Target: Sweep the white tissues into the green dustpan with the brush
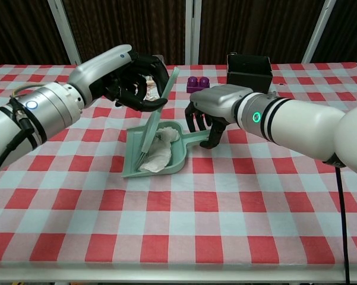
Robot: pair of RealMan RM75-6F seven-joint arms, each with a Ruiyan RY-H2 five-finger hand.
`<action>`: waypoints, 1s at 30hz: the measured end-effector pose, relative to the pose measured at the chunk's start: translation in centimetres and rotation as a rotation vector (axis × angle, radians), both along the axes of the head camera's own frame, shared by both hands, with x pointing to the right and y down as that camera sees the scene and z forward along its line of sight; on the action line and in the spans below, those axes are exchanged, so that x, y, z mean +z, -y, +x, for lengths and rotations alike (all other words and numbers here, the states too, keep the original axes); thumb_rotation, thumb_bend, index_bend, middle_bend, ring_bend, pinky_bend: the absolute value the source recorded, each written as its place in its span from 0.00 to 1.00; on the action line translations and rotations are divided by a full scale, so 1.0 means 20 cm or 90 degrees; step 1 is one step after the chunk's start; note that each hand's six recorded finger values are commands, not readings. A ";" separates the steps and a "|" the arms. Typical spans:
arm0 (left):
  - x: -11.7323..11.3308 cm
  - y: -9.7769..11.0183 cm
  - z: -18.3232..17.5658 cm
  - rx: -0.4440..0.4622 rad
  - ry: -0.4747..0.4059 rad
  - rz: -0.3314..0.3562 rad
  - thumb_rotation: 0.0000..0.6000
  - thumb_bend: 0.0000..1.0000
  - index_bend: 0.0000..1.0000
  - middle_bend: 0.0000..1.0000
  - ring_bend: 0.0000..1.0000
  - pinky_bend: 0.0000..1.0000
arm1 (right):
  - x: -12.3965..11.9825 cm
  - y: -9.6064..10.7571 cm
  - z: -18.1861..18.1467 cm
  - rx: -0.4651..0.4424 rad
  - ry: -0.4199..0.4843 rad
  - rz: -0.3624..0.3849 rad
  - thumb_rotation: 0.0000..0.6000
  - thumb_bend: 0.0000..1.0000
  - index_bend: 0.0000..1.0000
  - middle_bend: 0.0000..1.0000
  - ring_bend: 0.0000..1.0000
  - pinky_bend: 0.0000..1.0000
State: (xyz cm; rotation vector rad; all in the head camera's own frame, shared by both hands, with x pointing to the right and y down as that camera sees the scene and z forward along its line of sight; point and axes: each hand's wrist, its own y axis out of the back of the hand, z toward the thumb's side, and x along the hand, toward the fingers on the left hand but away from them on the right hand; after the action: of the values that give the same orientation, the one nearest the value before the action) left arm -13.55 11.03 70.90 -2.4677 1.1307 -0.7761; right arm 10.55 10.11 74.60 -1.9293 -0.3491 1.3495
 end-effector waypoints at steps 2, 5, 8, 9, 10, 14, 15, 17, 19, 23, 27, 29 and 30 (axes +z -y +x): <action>-0.01 0.00 -0.01 -0.005 -0.005 0.004 1.00 0.48 0.54 0.54 0.69 0.85 | 0.00 0.00 0.01 0.001 0.002 0.000 1.00 0.46 0.59 0.55 0.35 0.26; -0.04 0.02 -0.03 -0.014 -0.014 0.014 1.00 0.49 0.54 0.54 0.69 0.84 | 0.00 0.00 0.01 0.004 0.003 -0.003 1.00 0.45 0.53 0.52 0.32 0.25; -0.07 0.02 -0.06 -0.020 -0.018 0.024 1.00 0.48 0.55 0.54 0.69 0.84 | 0.00 0.00 0.02 0.003 0.004 -0.005 1.00 0.42 0.42 0.45 0.27 0.24; -0.08 0.02 -0.08 -0.022 -0.020 0.027 1.00 0.48 0.55 0.54 0.69 0.84 | 0.00 0.00 0.02 0.002 0.002 -0.004 1.00 0.42 0.37 0.42 0.25 0.23; -0.09 0.02 -0.09 -0.024 -0.020 0.030 1.00 0.48 0.54 0.54 0.69 0.84 | 0.00 0.00 0.02 0.001 0.001 -0.003 1.00 0.41 0.33 0.40 0.23 0.23; -0.12 0.02 -0.14 -0.026 -0.016 0.046 1.00 0.48 0.55 0.54 0.69 0.84 | 0.00 0.00 0.02 0.002 -0.002 0.000 1.00 0.36 0.22 0.33 0.20 0.23; -0.12 0.01 -0.16 -0.024 -0.011 0.051 1.00 0.48 0.55 0.54 0.69 0.84 | 0.00 0.00 0.02 0.003 -0.002 0.001 1.00 0.35 0.21 0.32 0.19 0.23; -0.13 0.00 -0.19 -0.020 -0.002 0.058 1.00 0.48 0.54 0.54 0.69 0.84 | -0.01 0.00 0.02 0.002 -0.002 0.004 1.00 0.33 0.19 0.31 0.19 0.23; -0.13 -0.01 -0.22 -0.015 0.011 0.069 1.00 0.48 0.54 0.54 0.69 0.84 | -0.01 -0.01 0.03 0.000 -0.005 0.007 1.00 0.31 0.17 0.30 0.18 0.22; -0.13 0.00 -0.29 -0.002 0.054 0.091 1.00 0.48 0.54 0.54 0.69 0.84 | -0.03 -0.01 0.04 -0.001 -0.006 0.015 1.00 0.27 0.15 0.27 0.16 0.22; -0.11 0.02 -0.39 0.018 0.137 0.124 1.00 0.48 0.54 0.54 0.69 0.84 | -0.10 0.02 0.08 0.003 -0.002 0.035 1.00 0.27 0.14 0.26 0.15 0.21; -0.10 0.04 -0.43 0.033 0.184 0.139 1.00 0.48 0.54 0.54 0.68 0.84 | -0.14 0.04 0.11 0.005 -0.002 0.050 1.00 0.27 0.14 0.26 0.15 0.21; -0.09 0.04 -0.46 0.045 0.218 0.146 1.00 0.48 0.55 0.53 0.67 0.84 | -0.18 0.05 0.15 0.007 -0.004 0.062 1.00 0.27 0.14 0.26 0.15 0.21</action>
State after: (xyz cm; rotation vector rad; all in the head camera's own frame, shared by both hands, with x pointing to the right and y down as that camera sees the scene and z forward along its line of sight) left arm -22.72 10.22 69.16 -2.0754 0.9430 -0.9461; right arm 13.46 9.04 71.04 -1.8451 -0.4156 1.3205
